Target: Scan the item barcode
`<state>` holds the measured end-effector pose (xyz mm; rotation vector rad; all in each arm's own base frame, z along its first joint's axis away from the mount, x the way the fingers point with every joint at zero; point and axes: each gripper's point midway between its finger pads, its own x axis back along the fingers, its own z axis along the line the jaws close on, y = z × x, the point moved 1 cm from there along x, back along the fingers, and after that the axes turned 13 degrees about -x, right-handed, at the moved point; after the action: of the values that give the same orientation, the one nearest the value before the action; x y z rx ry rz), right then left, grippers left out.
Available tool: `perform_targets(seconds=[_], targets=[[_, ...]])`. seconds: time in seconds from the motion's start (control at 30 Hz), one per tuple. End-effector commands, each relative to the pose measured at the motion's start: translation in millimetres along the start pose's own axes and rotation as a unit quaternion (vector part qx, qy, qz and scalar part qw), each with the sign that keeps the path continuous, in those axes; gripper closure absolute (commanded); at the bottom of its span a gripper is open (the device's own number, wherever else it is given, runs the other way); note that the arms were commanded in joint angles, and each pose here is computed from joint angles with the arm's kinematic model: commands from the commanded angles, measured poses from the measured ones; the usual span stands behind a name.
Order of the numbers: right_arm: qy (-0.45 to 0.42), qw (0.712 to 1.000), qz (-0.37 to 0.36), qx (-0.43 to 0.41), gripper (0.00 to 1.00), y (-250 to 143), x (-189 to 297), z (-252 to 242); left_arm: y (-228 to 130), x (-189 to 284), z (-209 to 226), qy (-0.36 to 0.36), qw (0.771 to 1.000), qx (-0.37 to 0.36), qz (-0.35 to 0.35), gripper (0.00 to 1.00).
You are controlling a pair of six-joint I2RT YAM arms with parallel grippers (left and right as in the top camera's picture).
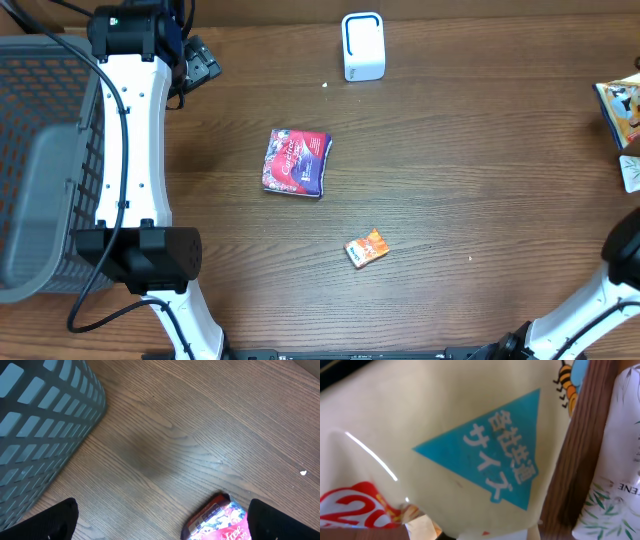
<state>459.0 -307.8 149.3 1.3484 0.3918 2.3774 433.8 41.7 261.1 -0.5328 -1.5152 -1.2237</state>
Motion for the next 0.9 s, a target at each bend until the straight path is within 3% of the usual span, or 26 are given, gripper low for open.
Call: perform_targets(seconds=[0.0, 0.1, 0.17, 0.2, 0.23, 0.27, 0.3, 0.53, 0.6, 0.7, 0.73, 0.87], targets=[[-0.033, 0.998, -0.049, -0.03, 0.95, 13, -13, -14, 0, -5, 0, 0.003, 1.0, 0.004, 0.004, 0.0], [-0.052, 0.995, -0.076, -0.02, 0.72, 25, -13, -23, 0, -5, 0, 0.004, 1.0, 0.004, 0.004, 0.0], [-0.06, 0.994, -0.085, -0.008, 0.72, 33, -13, -28, 1, -5, 0, 0.004, 1.0, 0.004, 0.004, 0.0], [-0.065, 0.994, -0.086, 0.0, 0.66, 37, -14, -32, 0, -5, 0, 0.004, 1.0, 0.004, 0.004, 0.0], [-0.072, 0.994, -0.085, 0.004, 0.58, 40, -14, -37, 0, -5, 0, 0.004, 1.0, 0.004, 0.004, 0.0], [-0.08, 0.993, -0.085, 0.007, 0.4, 44, -14, -43, 0, -5, 0, 0.004, 1.0, 0.004, 0.004, 0.01], [-0.088, 0.993, -0.084, 0.004, 0.33, 49, -14, -49, 0, -5, 0, 0.004, 1.0, 0.004, 0.004, 0.0], [-0.09, 0.994, -0.046, -0.031, 0.37, 73, 5, -74, 0, -5, 0, 0.004, 1.0, 0.004, 0.004, 0.0], [-0.046, 0.999, -0.015, -0.014, 0.31, 72, 17, -59, 0, -5, 0, 0.004, 1.0, 0.004, 0.004, 0.0], [0.072, 0.994, 0.072, 0.05, 0.09, 51, 47, -16, 0, -5, 0, 0.004, 1.0, 0.004, 0.004, 0.0], [0.123, 0.983, 0.11, 0.076, 0.01, 39, 61, 0, 0, -5, 0, 0.004, 1.0, 0.004, 0.004, 0.0], [0.293, 0.912, 0.25, 0.145, 0.0, -18, 127, 48, 0, -5, 0, 0.004, 1.0, 0.004, 0.004, 0.0]])
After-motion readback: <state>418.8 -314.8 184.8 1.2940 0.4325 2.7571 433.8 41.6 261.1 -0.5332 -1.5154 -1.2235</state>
